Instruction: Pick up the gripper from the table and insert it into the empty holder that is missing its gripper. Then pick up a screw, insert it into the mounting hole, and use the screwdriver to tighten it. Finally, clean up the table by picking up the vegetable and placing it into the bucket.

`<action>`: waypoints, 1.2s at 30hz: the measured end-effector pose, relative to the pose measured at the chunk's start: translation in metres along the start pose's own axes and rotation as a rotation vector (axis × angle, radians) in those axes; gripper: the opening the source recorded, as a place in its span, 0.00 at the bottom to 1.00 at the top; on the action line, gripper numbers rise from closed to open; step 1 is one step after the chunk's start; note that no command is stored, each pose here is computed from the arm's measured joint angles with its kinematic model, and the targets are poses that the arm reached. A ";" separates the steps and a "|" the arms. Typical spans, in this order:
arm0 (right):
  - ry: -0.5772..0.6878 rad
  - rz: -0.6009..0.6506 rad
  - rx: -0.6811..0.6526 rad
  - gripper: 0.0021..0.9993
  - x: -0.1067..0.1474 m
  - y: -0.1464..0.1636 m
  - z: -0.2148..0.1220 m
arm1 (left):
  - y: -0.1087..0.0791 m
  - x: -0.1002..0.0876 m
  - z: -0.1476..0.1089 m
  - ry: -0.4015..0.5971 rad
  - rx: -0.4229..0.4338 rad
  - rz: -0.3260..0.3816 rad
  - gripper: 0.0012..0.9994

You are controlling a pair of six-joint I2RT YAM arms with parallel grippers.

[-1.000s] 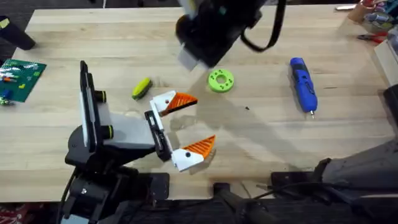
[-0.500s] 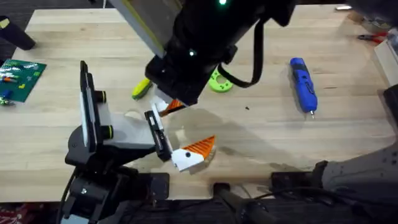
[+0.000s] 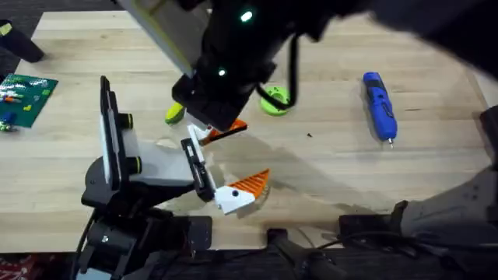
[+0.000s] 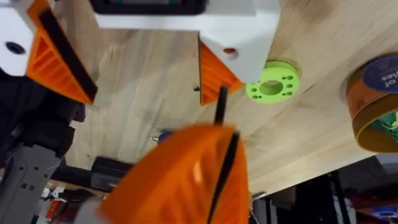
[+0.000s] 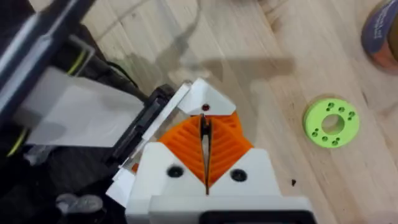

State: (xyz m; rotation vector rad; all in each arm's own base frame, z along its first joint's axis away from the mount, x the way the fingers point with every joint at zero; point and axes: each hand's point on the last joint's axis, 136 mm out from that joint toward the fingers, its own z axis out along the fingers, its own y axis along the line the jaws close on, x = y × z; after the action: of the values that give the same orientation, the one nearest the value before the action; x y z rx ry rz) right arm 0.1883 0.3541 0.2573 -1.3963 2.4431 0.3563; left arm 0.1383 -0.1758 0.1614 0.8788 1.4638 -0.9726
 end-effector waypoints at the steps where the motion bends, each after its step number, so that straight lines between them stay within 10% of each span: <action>1: 0.013 0.001 0.000 0.00 0.000 0.000 0.005 | 0.000 0.000 0.000 0.000 0.000 0.000 0.99; 36: 0.061 0.011 0.002 0.00 0.002 -0.002 0.024 | 0.000 0.000 0.000 0.000 0.000 0.000 0.99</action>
State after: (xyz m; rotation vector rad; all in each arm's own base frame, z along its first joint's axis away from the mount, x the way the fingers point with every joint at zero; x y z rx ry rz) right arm 0.1921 0.3605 0.2343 -1.4136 2.5004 0.3183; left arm 0.1383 -0.1758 0.1614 0.8790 1.4637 -0.9724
